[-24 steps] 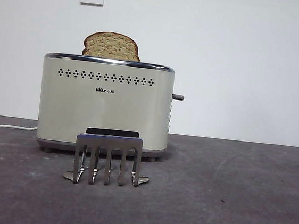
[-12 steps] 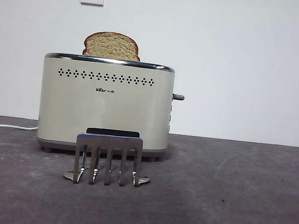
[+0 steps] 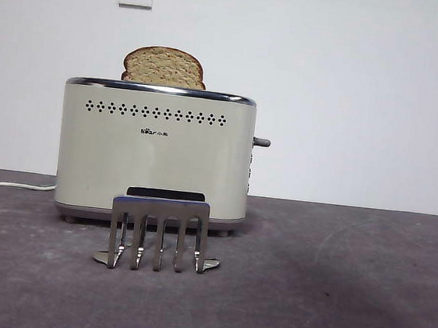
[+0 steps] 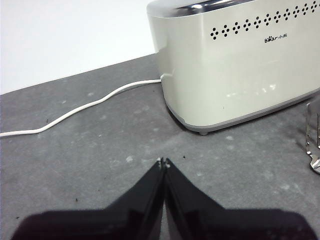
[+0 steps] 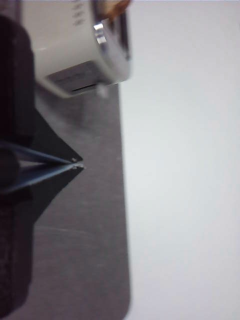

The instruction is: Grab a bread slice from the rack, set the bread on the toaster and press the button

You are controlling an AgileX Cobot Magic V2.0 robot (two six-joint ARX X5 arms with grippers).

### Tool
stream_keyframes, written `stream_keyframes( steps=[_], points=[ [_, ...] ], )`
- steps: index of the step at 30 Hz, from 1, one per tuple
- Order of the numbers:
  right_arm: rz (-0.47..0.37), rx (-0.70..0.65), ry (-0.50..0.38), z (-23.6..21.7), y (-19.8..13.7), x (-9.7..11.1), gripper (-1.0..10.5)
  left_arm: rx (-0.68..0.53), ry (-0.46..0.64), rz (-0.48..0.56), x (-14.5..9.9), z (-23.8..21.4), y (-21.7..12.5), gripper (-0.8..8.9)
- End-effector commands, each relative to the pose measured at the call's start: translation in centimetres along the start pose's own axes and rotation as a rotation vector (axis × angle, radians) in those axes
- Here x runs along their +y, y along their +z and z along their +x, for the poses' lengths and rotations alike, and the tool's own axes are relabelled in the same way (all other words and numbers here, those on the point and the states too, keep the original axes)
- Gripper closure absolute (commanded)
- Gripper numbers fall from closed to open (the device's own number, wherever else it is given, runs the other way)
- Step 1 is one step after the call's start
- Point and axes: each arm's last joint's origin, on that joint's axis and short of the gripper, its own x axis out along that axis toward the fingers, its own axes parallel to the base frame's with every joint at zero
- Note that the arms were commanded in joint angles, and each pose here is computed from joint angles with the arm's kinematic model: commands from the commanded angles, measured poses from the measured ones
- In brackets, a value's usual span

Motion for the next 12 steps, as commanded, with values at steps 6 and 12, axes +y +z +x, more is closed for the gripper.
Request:
stream_keyframes(
  steps=[6,12],
  points=[
    [0.039,0.080,-0.013,0.1,-5.9,-0.5,9.5,0.013,0.002,-0.009,0.0,0.1,-0.4,8.17],
    [0.050,0.112,-0.017,-0.1,-7.8,-0.6,9.5,0.013,0.002,-0.009,0.0,0.1,-0.4,8.18]
  ],
)
